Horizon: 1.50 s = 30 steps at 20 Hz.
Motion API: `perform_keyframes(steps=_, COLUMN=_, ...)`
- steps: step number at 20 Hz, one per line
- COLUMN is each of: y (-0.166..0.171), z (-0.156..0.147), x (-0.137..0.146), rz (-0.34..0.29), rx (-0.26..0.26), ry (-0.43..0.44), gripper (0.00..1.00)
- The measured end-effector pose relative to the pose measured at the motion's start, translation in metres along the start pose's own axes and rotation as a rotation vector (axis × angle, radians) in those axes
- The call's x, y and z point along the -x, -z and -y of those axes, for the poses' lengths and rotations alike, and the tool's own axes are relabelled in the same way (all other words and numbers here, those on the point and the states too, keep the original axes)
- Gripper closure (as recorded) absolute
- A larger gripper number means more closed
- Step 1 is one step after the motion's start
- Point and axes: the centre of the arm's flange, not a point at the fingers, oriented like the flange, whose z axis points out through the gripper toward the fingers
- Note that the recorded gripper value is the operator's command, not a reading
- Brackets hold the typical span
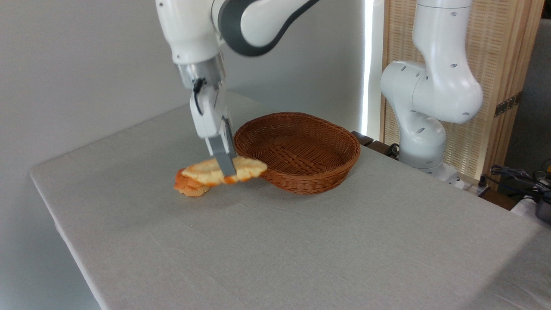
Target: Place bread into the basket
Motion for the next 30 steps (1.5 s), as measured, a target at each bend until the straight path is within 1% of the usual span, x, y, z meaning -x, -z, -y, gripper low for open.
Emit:
perform_keyframes(steps=3, y=0.026, z=-0.022, x=0.004, rz=-0.007, rx=0.015, ry=0.007, gripper=0.54)
perform_keyframes(steps=6, y=0.047, z=-0.050, x=0.000, rz=-0.005, rx=0.054, ry=-0.009, gripper=0.52)
perform_keyframes(steps=9, y=0.058, z=-0.079, x=-0.010, rz=0.018, rx=0.096, ry=-0.049, gripper=0.41)
perform_keyframes(steps=10, y=0.059, z=-0.089, x=-0.014, rz=0.032, rx=0.115, ry=-0.067, gripper=0.28)
perform_keyframes(steps=11, y=0.059, z=-0.099, x=-0.020, rz=0.048, rx=0.140, ry=-0.088, gripper=0.10)
perform_keyframes(steps=12, y=0.059, z=-0.106, x=-0.024, rz=0.060, rx=0.156, ry=-0.104, gripper=0.02)
perform_keyframes(steps=15, y=0.053, z=-0.128, x=-0.039, rz=0.101, rx=0.214, ry=-0.161, gripper=0.00)
perform_keyframes(steps=18, y=0.047, z=-0.141, x=-0.046, rz=0.133, rx=0.258, ry=-0.188, gripper=0.00)
perform_keyframes(steps=22, y=0.043, z=-0.142, x=-0.047, rz=0.142, rx=0.272, ry=-0.192, gripper=0.00)
perform_keyframes(steps=30, y=0.041, z=-0.142, x=-0.048, rz=0.144, rx=0.276, ry=-0.194, gripper=0.00)
